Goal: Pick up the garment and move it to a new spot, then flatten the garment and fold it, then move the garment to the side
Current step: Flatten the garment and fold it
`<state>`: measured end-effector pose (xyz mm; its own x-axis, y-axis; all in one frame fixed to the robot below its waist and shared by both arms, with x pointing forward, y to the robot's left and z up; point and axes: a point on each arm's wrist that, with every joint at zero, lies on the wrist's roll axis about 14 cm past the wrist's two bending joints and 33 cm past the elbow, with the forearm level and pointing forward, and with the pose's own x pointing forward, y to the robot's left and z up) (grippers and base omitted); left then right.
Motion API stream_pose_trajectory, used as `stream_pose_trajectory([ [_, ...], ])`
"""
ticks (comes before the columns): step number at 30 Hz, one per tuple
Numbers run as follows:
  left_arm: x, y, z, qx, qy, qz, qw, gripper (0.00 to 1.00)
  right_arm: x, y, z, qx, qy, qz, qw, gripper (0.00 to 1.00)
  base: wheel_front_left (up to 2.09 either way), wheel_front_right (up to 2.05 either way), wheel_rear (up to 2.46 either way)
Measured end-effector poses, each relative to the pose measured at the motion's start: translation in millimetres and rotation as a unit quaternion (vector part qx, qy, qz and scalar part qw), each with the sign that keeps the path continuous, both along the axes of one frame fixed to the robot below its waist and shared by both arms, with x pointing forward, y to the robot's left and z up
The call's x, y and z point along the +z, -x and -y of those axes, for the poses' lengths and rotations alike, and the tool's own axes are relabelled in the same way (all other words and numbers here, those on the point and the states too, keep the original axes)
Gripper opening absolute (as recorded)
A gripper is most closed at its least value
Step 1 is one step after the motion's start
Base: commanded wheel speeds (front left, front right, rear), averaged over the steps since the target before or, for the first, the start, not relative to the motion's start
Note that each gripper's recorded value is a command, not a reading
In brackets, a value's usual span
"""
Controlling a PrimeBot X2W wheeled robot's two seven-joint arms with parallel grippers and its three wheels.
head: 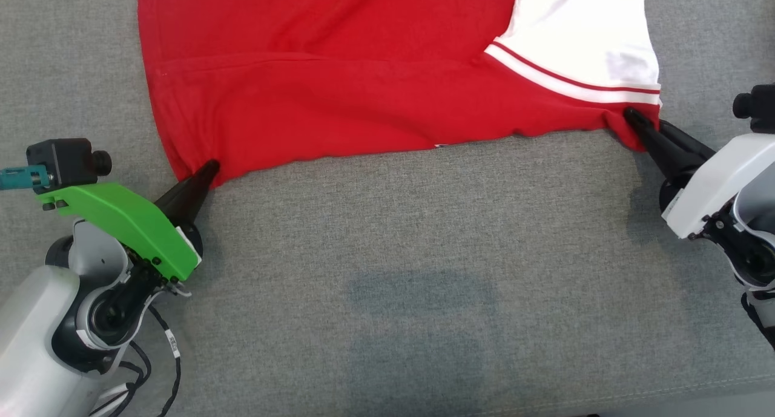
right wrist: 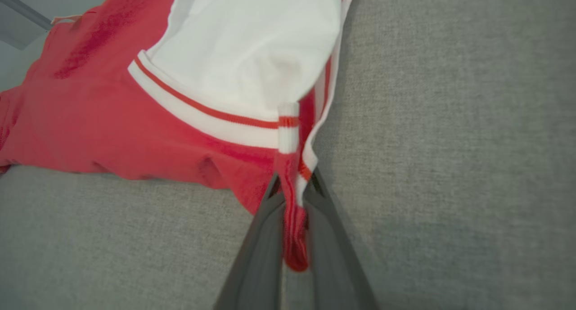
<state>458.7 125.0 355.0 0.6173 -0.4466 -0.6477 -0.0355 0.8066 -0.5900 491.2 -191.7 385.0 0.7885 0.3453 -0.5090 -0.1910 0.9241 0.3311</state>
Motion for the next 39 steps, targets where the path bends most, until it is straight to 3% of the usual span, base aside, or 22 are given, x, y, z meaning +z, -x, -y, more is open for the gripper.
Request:
stream_pose_trajectory([
  [9,20.1,12.3,-13.2,-0.014,-0.002,0.002,1.0,0.0,18.4,4.8,17.0,-0.006,-0.008,-0.007,1.0,0.0,0.0,0.0,0.0],
  [19,52.1,82.1,-6.4,-0.067,0.009,-0.025,0.997,0.0,23.4,79.3,36.1,0.021,0.003,-0.104,0.994,0.0,0.0,0.0,0.0],
  [24,47.8,117.9,-4.7,-0.074,0.002,-0.053,0.996,0.0,13.7,120.4,39.3,0.025,0.003,-0.159,0.987,0.0,0.0,0.0,0.0],
  [28,37.9,131.0,-3.3,-0.067,0.001,-0.071,0.995,0.0,6.1,131.1,36.9,0.027,0.009,-0.174,0.984,0.0,0.0,0.0,0.0],
  [29,35.0,129.1,-5.6,-0.059,-0.005,-0.07,0.996,0.0,4.3,130.9,36.4,0.025,0.01,-0.174,0.984,0.24,0.0,0.0,0.0],
  [30,32.0,128.4,-7.0,-0.058,-0.014,-0.068,0.996,0.2,1.7,131.6,35.0,0.026,0.011,-0.177,0.984,0.95,0.0,0.0,0.0],
  [31,29.1,129.0,-7.9,-0.063,-0.024,-0.067,0.996,0.67,-0.6,132.6,34.7,0.028,0.016,-0.18,0.983,1.0,0.0,0.0,0.0],
  [32,26.5,129.5,-9.7,-0.067,-0.036,-0.066,0.995,1.0,-1.2,132.4,35.0,0.029,0.02,-0.182,0.983,1.0,0.0,0.0,0.0],
  [36,23.4,127.6,-25.9,-0.088,-0.094,-0.064,0.99,1.0,3.6,130.6,39.7,0.046,0.043,-0.193,0.979,1.0,0.0,0.0,0.0],
  [39,32.5,104.9,-46.8,-0.114,-0.157,-0.039,0.98,1.0,22.8,105.4,44.3,0.061,0.067,-0.165,0.982,1.0,0.0,0.0,0.0],
])
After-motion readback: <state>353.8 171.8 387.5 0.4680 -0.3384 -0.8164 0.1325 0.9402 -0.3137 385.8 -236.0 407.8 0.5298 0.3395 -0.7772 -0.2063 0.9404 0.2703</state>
